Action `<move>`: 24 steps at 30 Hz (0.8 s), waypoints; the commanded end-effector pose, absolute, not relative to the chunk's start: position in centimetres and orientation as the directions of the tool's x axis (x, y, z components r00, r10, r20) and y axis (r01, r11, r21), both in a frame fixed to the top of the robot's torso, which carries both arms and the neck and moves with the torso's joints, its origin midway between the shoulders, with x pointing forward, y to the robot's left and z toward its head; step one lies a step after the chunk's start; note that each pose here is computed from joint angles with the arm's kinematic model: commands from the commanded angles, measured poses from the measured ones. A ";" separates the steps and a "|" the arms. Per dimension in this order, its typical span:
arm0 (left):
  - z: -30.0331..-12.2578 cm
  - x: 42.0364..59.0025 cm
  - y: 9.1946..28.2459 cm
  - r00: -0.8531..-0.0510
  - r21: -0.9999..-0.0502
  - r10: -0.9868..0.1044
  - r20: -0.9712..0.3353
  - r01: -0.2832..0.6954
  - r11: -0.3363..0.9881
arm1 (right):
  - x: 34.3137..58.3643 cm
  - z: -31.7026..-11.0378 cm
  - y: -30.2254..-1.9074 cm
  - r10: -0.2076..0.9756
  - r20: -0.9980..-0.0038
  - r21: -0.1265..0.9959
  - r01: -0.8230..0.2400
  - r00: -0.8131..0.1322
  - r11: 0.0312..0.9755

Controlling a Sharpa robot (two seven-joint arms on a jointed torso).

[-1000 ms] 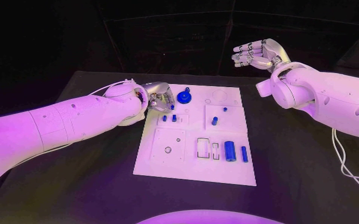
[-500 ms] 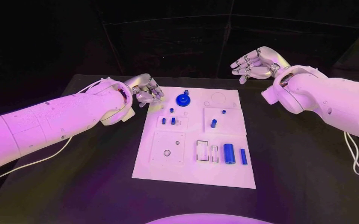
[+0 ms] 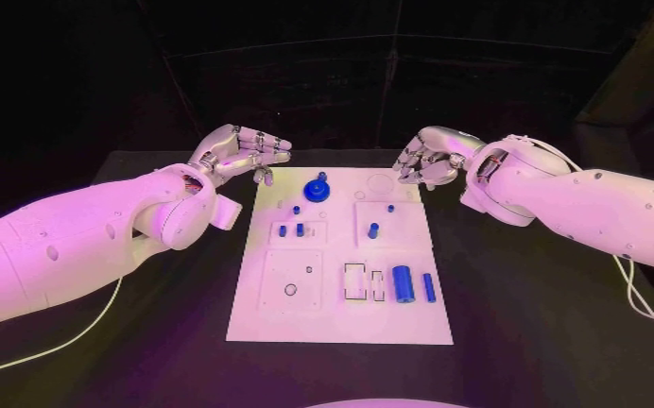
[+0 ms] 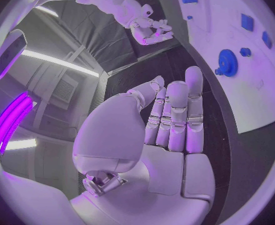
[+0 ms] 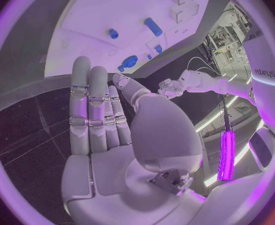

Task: Assemble the parts on the task board

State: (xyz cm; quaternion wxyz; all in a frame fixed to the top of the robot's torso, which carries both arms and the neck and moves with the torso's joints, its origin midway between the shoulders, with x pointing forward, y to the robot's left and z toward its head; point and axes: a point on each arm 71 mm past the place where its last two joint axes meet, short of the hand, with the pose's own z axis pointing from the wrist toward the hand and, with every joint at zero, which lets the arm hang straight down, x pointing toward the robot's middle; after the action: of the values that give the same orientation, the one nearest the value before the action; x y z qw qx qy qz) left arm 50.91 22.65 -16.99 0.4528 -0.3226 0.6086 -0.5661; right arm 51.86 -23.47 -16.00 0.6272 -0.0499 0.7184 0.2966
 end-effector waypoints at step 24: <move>-16.1 50.3 22.4 -0.389 -0.984 -0.921 0.030 0.150 -0.096 | 50.1 -20.0 -20.7 0.071 -0.960 0.200 -0.488 -0.269 0.850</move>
State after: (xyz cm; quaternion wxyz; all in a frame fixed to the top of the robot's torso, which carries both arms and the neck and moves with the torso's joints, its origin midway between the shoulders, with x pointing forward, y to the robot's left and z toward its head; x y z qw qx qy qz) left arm 50.39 22.52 -16.31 0.4193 -0.3661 0.5390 -0.6322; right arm 50.12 -20.82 -19.87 0.5939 -0.1278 0.7563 0.2430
